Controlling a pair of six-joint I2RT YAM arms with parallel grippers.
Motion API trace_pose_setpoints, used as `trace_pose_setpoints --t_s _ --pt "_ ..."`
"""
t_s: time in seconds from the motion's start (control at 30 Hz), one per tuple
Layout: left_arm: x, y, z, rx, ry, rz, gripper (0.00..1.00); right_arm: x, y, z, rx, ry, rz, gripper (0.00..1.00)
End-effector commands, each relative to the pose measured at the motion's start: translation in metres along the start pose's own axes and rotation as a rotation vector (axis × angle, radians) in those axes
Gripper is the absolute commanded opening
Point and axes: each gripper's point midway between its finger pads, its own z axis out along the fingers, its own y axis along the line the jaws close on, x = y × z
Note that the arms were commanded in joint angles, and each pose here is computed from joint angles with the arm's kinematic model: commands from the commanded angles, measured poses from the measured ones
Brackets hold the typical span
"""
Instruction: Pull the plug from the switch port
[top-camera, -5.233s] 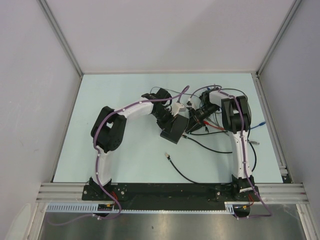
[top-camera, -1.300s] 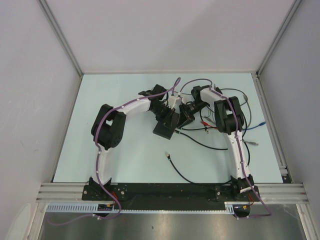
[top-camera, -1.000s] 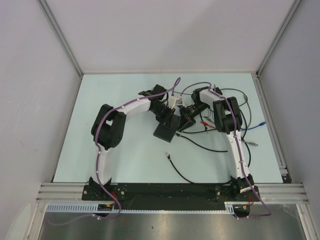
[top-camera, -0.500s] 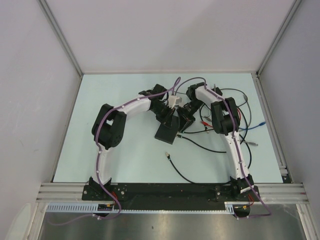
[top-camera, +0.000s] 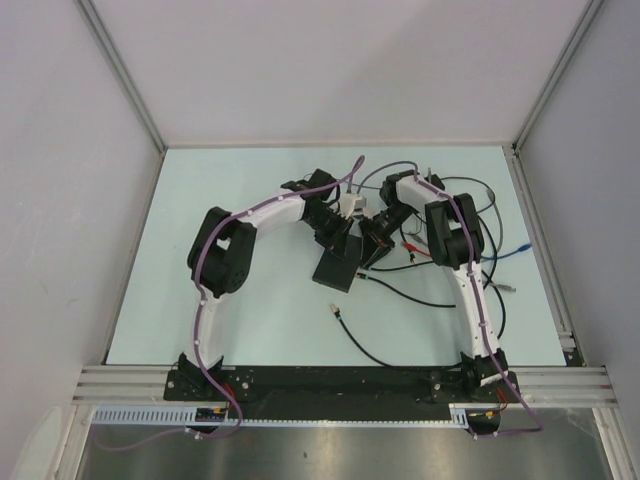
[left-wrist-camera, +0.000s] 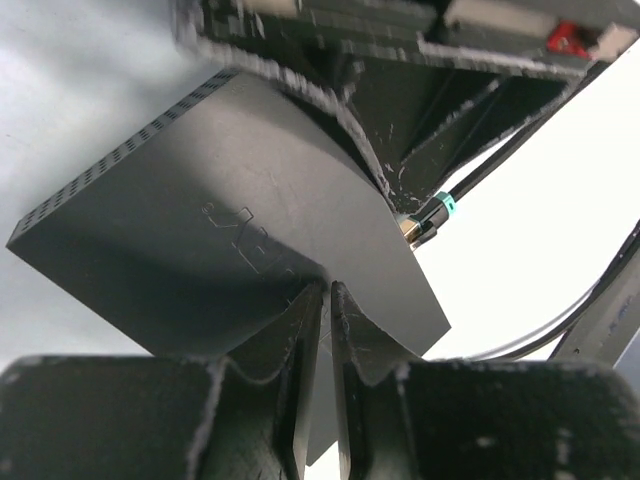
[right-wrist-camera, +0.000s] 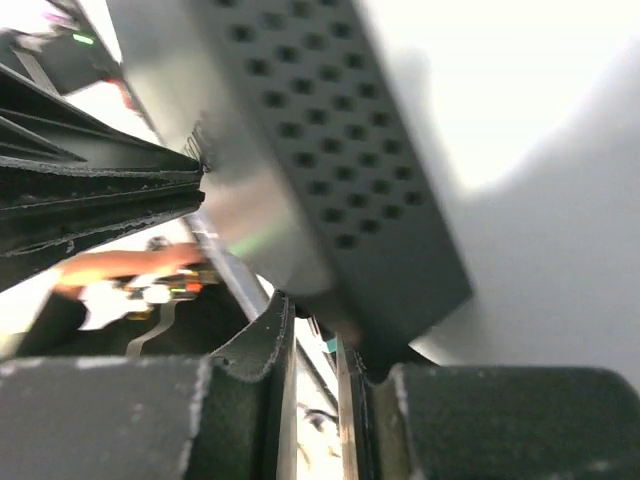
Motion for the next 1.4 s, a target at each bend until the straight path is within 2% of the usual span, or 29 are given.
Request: trace_pose_setpoints --t_s 0.0,0.03,0.1,0.13,0.17,0.23,0.3,0.43,0.57,0.63,0.67,0.73,0.8,0.87,1.0,1.17,1.37 --pt "0.044 0.06 0.026 -0.182 0.151 -0.011 0.19 0.061 -0.053 0.036 0.08 0.233 0.254 0.0" --pt "0.041 0.061 0.025 -0.189 0.147 -0.008 0.18 0.068 -0.051 0.039 0.072 0.227 0.307 0.0" --pt "0.04 0.062 0.024 -0.191 0.144 -0.005 0.18 0.057 -0.07 0.044 0.107 0.093 0.326 0.0" --pt "0.041 0.062 0.024 -0.189 0.147 -0.006 0.18 0.067 -0.072 0.037 0.104 0.038 0.405 0.0" --pt "0.041 0.062 0.025 -0.189 0.148 -0.007 0.18 0.054 -0.082 0.037 0.114 -0.05 0.444 0.0" --pt "0.043 0.063 0.027 -0.188 0.153 -0.01 0.18 0.049 -0.09 0.032 0.132 -0.072 0.44 0.0" --pt "0.045 0.064 0.028 -0.188 0.157 -0.013 0.18 0.053 -0.09 0.031 0.13 -0.035 0.365 0.01" --pt "0.046 0.065 0.029 -0.187 0.161 -0.012 0.18 0.03 -0.078 0.013 0.207 -0.149 0.078 0.0" --pt "0.045 0.065 0.029 -0.187 0.159 -0.009 0.18 0.031 -0.077 0.018 0.363 -0.085 -0.104 0.0" --pt "0.037 0.059 0.023 -0.171 0.135 -0.008 0.26 0.032 -0.076 0.024 0.377 -0.064 -0.113 0.0" --pt "0.03 0.058 0.018 -0.17 0.11 -0.012 0.36 0.03 -0.075 0.025 0.364 -0.069 -0.111 0.0" --pt "0.007 0.052 -0.005 -0.17 0.015 -0.024 0.46 0.026 -0.074 0.021 0.354 -0.091 -0.118 0.0" --pt "-0.008 0.048 -0.028 -0.121 -0.062 -0.056 0.66 0.021 -0.069 0.01 0.318 -0.139 -0.121 0.0" --pt "-0.023 0.046 -0.06 -0.097 -0.149 -0.092 0.78 0.012 -0.064 0.001 0.285 -0.195 -0.137 0.0" --pt "-0.02 0.049 -0.083 -0.014 -0.202 -0.176 0.82 -0.01 -0.043 -0.021 0.269 -0.289 -0.245 0.0" --pt "0.012 0.058 -0.058 0.108 -0.157 -0.314 0.78 -0.02 -0.018 -0.026 0.224 -0.296 -0.357 0.0" --pt "0.01 0.051 -0.043 0.227 -0.174 -0.325 0.76 -0.025 0.0 -0.028 0.226 -0.273 -0.467 0.0"
